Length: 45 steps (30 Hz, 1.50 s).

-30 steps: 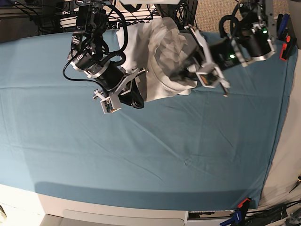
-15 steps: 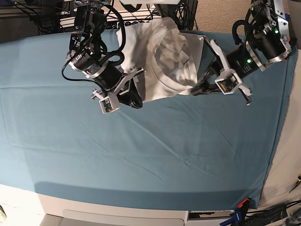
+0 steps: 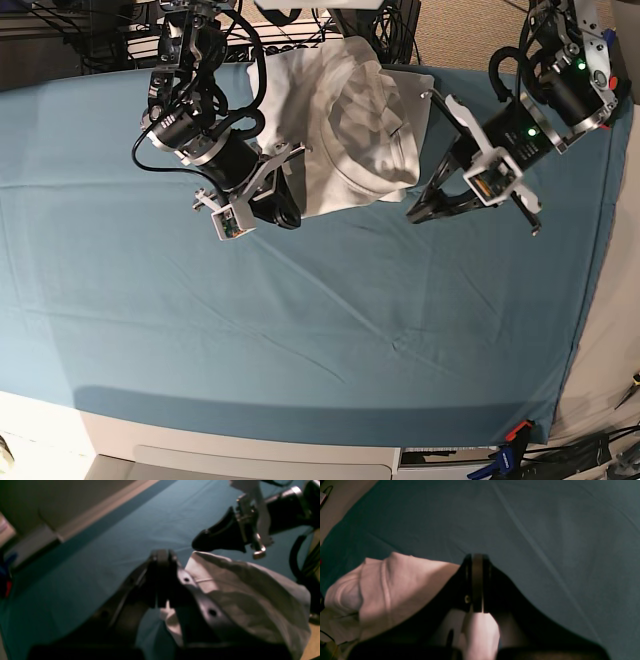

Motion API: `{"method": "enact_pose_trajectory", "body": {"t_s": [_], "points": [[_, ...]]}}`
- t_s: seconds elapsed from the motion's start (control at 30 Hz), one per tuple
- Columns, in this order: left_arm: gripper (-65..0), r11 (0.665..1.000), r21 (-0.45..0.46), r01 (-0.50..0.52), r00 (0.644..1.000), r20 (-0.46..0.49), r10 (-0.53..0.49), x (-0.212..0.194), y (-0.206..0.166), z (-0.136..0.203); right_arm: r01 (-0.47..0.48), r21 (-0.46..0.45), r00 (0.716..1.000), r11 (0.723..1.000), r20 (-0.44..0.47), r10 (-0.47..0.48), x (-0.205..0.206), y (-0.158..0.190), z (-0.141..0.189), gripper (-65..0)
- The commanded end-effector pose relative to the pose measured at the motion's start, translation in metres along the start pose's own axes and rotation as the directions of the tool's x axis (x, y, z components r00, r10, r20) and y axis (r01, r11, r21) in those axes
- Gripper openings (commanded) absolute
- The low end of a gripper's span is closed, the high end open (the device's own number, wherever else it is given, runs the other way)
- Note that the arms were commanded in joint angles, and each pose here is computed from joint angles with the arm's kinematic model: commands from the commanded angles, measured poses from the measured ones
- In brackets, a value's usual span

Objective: Fold the T-shirt properly
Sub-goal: 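Open both grippers and withdraw them from the folded shirt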

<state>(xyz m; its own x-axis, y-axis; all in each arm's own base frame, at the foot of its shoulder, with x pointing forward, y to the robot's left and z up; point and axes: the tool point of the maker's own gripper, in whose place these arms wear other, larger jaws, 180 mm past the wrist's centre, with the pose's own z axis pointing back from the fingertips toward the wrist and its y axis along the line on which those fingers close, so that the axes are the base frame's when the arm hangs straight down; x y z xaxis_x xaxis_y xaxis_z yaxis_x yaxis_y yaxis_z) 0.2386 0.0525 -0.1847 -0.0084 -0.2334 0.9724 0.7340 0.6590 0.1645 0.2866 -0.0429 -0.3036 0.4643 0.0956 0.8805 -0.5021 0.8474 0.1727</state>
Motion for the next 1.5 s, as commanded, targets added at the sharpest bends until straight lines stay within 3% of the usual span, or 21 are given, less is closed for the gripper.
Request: {"method": "enact_pose_trajectory", "body": {"t_s": [0.0,0.13,0.23,0.63,0.87,1.07,1.17,1.47], "points": [[-65.0,1.000,0.001,0.018,0.997,0.078,-0.018,0.019,0.002,0.001,-0.013,0.007,0.998,1.000,0.057,0.013,0.015,0.002,0.001,-65.0],[-65.0,0.998,0.051,-0.022,0.980,0.200,0.012,0.044,0.016,0.003,-0.023,-0.005,0.999,1.000,0.046,0.023,0.013,0.000,0.001,-65.0],[-65.0,0.995,0.087,-0.050,0.970,0.241,0.028,0.051,0.023,0.004,-0.027,-0.010,0.999,1.000,0.042,0.027,0.012,-0.001,0.001,-65.0],[-65.0,0.995,0.096,-0.042,0.978,0.208,0.021,0.044,0.023,0.005,-0.038,-0.017,0.999,0.999,0.034,0.038,0.011,-0.003,0.001,-65.0],[-65.0,0.993,0.080,-0.088,0.983,0.166,0.074,0.029,0.013,0.009,-0.109,-0.100,0.994,0.989,-0.013,0.108,0.004,-0.033,0.012,-65.0],[-65.0,0.991,0.059,-0.123,0.983,0.143,0.114,0.022,0.007,0.010,-0.027,-0.172,0.999,0.985,0.041,0.034,0.009,-0.063,0.031,-65.0],[-65.0,0.983,0.000,-0.182,0.978,0.107,0.181,0.016,-0.003,0.009,0.002,-0.195,0.998,0.981,0.065,0.010,0.011,-0.073,0.038,-65.0],[-65.0,0.973,-0.052,-0.225,0.968,0.104,0.230,0.018,-0.012,0.009,0.014,-0.199,0.997,0.980,0.076,0.001,0.013,-0.076,0.041,-65.0]]}}
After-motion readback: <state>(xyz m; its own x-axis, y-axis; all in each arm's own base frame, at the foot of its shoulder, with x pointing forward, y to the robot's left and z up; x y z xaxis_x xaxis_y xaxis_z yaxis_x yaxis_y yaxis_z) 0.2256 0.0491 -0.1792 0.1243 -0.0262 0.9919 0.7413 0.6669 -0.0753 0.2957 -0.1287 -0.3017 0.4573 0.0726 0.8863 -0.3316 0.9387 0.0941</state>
